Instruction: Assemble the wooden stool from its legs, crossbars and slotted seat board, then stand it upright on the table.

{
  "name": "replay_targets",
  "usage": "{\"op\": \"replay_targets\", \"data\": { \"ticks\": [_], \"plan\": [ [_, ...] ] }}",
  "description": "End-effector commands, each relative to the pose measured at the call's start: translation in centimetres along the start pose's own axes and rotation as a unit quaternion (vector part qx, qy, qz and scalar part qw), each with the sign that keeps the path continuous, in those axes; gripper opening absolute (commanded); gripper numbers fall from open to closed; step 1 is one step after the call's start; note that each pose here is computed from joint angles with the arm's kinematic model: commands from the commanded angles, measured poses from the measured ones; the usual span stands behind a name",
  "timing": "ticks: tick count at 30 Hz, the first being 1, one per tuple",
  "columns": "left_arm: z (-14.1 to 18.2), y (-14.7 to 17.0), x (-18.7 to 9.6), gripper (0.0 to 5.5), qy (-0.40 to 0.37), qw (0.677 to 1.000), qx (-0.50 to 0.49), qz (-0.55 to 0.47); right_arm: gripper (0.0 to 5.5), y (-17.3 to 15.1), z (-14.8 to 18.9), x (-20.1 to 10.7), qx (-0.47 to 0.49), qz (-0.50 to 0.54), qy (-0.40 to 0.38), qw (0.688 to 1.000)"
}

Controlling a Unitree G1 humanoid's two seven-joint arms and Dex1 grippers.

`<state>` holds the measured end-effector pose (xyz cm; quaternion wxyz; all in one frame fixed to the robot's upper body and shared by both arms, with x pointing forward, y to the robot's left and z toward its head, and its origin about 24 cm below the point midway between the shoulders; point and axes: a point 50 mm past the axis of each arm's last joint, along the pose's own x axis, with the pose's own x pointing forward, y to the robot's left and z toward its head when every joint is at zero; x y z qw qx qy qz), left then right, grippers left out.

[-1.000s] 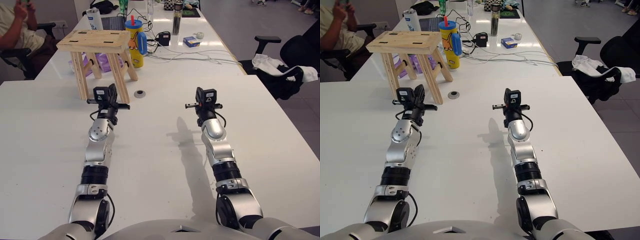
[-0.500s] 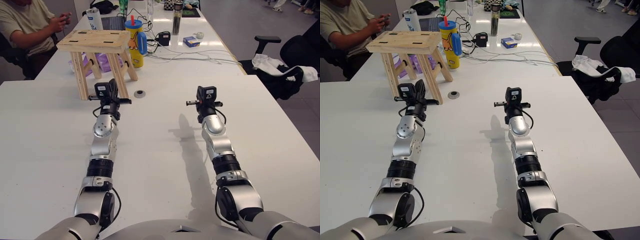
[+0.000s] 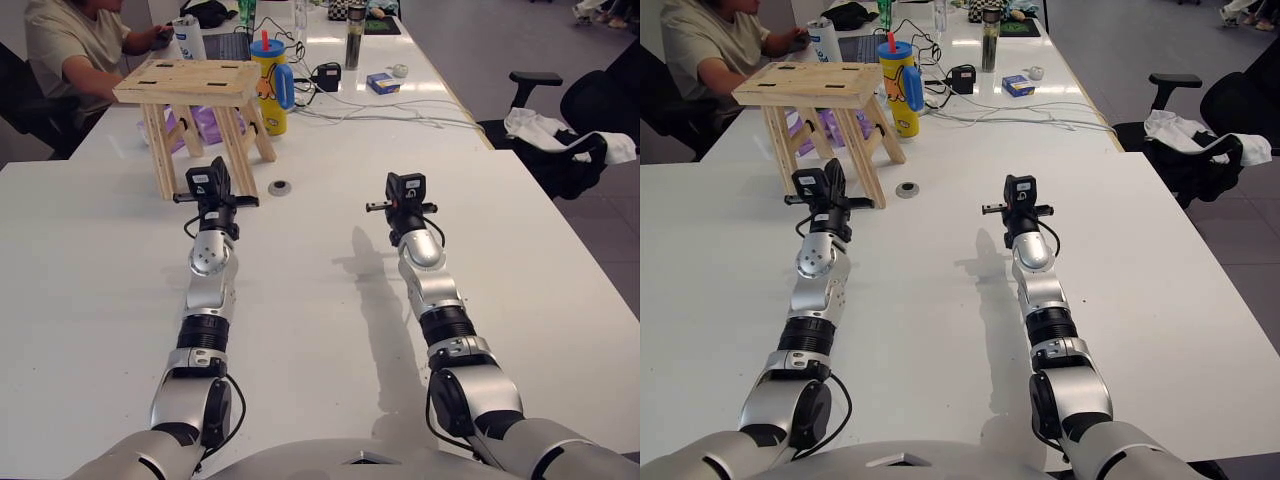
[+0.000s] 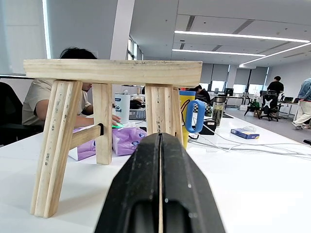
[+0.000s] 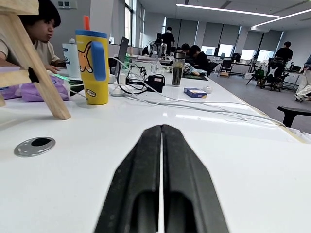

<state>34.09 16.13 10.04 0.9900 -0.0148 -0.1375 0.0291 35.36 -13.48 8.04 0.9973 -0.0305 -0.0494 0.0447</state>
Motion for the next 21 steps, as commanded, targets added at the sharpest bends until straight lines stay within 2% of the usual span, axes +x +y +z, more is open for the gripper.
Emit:
{"op": "replay_targets", "data": {
  "ticks": [1, 12, 21],
  "plan": [
    [0.1, -0.5, 0.5, 0.02, 0.005, 1.0, 0.016, -0.005, 0.0, 0.0, 0.3, 0.4, 0.005, -0.001, -0.005, 1.0],
    [-0.1, -1.2, 0.7, 0.02, 0.023, 0.999, 0.005, -0.031, 0.0, 0.2, 0.2, 0.6, 0.008, 0.003, 0.002, 1.0],
    [0.3, -1.5, 0.8, 0.02, 0.009, 0.999, 0.016, -0.04, 0.0, 0.3, 0.4, 0.7, 0.004, 0.005, -0.007, 1.0]
  ]
}}
